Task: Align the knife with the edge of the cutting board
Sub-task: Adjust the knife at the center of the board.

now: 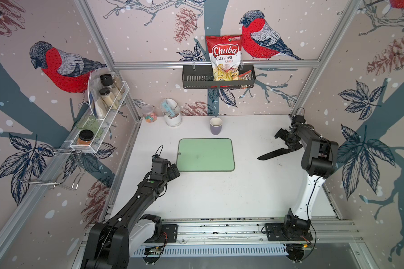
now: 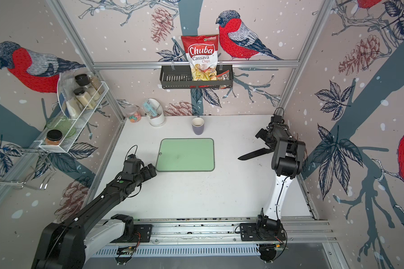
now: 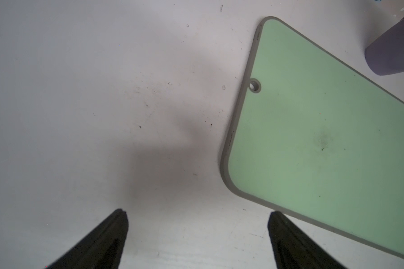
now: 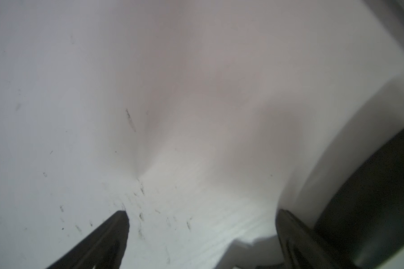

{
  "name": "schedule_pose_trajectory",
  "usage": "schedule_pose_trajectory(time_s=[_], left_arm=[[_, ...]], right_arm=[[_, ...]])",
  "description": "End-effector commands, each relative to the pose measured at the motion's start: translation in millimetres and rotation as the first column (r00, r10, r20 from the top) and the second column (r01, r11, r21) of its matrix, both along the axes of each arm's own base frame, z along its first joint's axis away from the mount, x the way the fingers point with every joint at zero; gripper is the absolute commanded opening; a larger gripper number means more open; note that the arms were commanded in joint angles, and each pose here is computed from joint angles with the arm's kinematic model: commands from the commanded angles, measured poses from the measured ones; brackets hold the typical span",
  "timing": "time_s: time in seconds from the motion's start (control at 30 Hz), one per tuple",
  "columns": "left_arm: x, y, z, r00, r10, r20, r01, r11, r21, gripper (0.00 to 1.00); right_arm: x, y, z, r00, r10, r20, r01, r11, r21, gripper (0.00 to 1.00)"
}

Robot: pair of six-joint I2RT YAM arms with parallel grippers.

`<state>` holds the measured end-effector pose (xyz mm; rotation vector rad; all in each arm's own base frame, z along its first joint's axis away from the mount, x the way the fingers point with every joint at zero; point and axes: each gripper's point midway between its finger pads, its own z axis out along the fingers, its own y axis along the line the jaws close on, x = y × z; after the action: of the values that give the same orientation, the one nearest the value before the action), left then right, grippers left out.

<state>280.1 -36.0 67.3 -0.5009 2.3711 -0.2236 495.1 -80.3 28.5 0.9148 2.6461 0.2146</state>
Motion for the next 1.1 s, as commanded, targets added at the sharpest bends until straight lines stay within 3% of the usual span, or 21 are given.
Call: schedule_pose_trajectory(time_s=[0.0,0.17,0.37,0.67,0.83,0.93,1.07], left_arm=[[5,-1,5,0.999,-0.004,0.034,0.004,1.0,0.003,0.96],[5,-3,8,0.999,-0.01,0.043,0.01,1.0,0.006,0.95],[5,-7,8,0.999,-0.025,0.043,0.025,1.0,0.007,0.96],[3,-7,9,0.999,-0.028,0.041,0.028,1.0,0.012,0.96],[4,-8,7,0.999,-0.031,0.036,0.031,0.999,0.011,0.96],[4,-8,6,0.999,-0.033,0.032,0.033,0.999,0.012,0.96],[4,-8,4,0.999,-0.033,0.027,0.033,0.999,0.013,0.96]], right_arm=[[-60,27,-24,0.975,-0.062,-0.215,0.084,0.992,0.096,1.0],[-107,53,-19,0.975,-0.128,-0.181,0.152,0.981,0.122,1.0],[-164,76,-36,0.951,-0.171,-0.257,0.216,0.964,0.154,1.0],[-222,131,-45,0.947,0.028,-0.32,0.006,0.995,0.103,1.0],[-243,130,-42,0.941,0.083,-0.327,-0.067,0.996,0.062,1.0],[-242,113,-27,0.95,0.08,-0.301,-0.106,0.992,-0.07,1.0],[-243,114,-6,0.963,0.088,-0.253,-0.114,0.99,-0.087,1.0]])
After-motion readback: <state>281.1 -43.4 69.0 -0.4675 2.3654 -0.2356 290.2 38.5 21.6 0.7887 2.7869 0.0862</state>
